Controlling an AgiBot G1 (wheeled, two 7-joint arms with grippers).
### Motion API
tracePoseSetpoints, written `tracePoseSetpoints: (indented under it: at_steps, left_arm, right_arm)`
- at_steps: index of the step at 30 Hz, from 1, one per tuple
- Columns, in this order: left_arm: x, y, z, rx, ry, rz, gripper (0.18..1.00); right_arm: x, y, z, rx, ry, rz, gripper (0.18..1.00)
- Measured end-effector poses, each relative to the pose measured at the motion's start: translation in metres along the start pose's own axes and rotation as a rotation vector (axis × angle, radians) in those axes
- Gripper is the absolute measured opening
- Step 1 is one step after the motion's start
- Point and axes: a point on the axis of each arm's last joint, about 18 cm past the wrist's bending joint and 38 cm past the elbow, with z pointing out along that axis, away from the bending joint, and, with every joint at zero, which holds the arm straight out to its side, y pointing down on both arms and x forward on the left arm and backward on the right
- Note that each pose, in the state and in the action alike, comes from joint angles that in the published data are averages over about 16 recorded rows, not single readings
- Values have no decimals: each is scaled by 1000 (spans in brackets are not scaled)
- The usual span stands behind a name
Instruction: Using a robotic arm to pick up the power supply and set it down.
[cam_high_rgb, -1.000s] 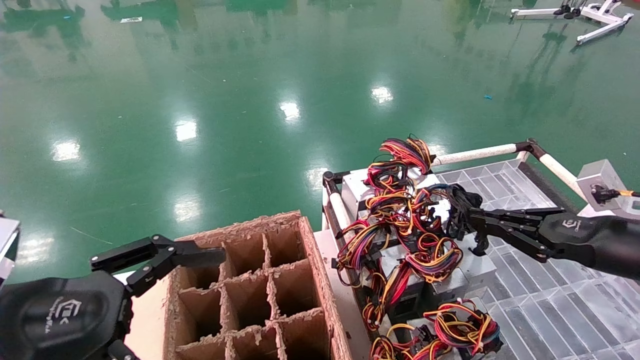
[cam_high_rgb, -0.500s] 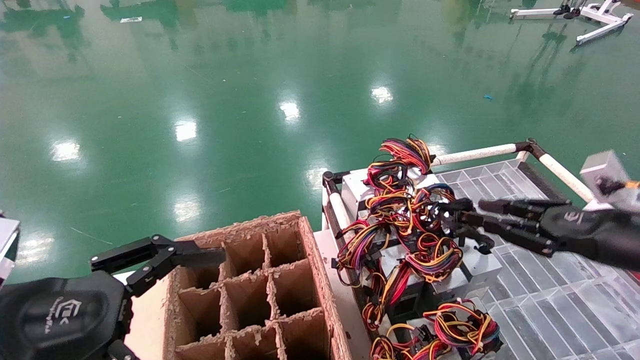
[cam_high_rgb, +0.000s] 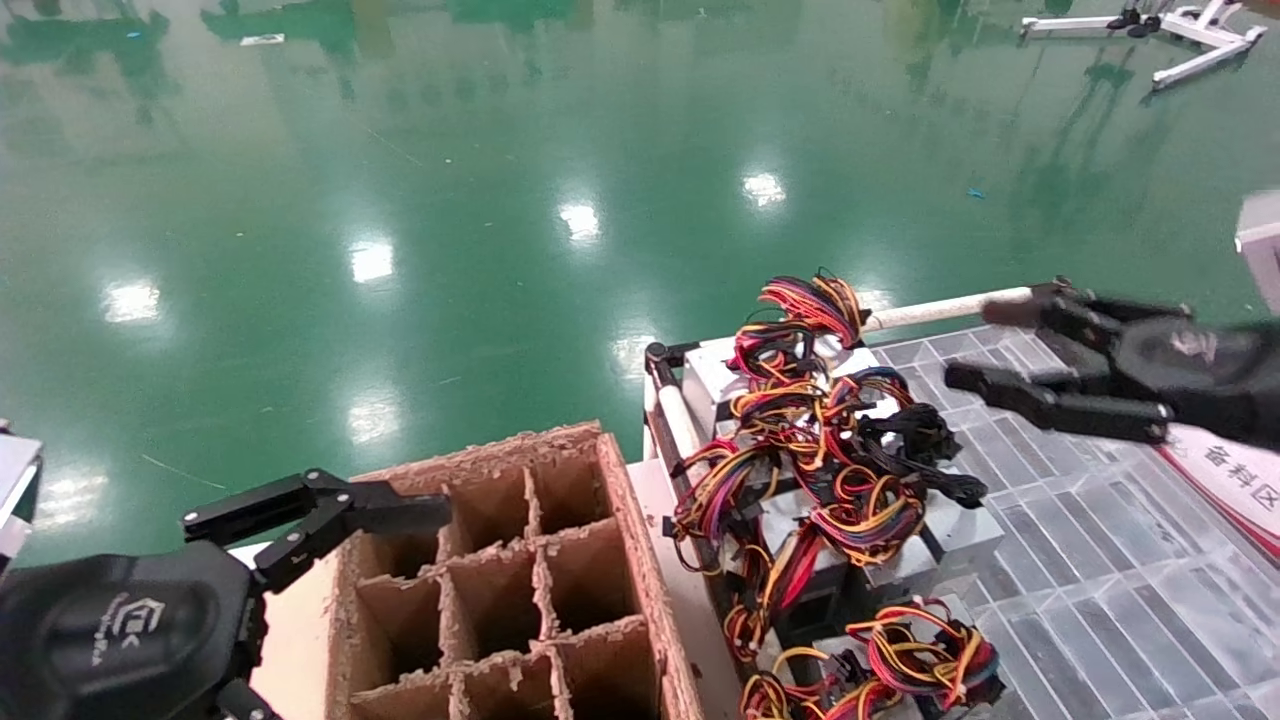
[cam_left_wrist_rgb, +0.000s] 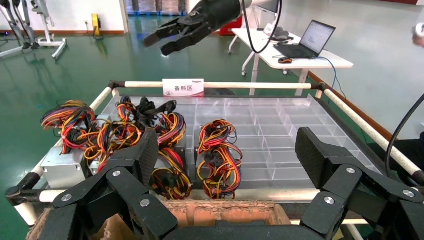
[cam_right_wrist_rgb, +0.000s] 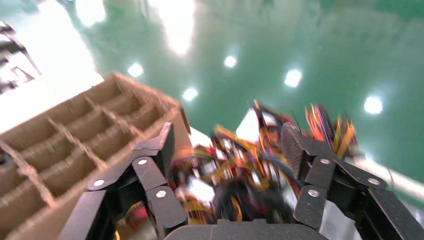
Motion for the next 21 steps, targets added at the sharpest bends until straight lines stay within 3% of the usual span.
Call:
tracePoseSetpoints:
  at_steps: [8, 21]
  left_arm:
    - [0, 0, 0, 0, 0, 0, 1000]
    - [0, 0, 0, 0, 0, 0, 1000]
  right_arm:
    - [-25, 6, 23, 45, -111, 34, 845]
    - [-60, 10, 44, 100, -240, 57, 970]
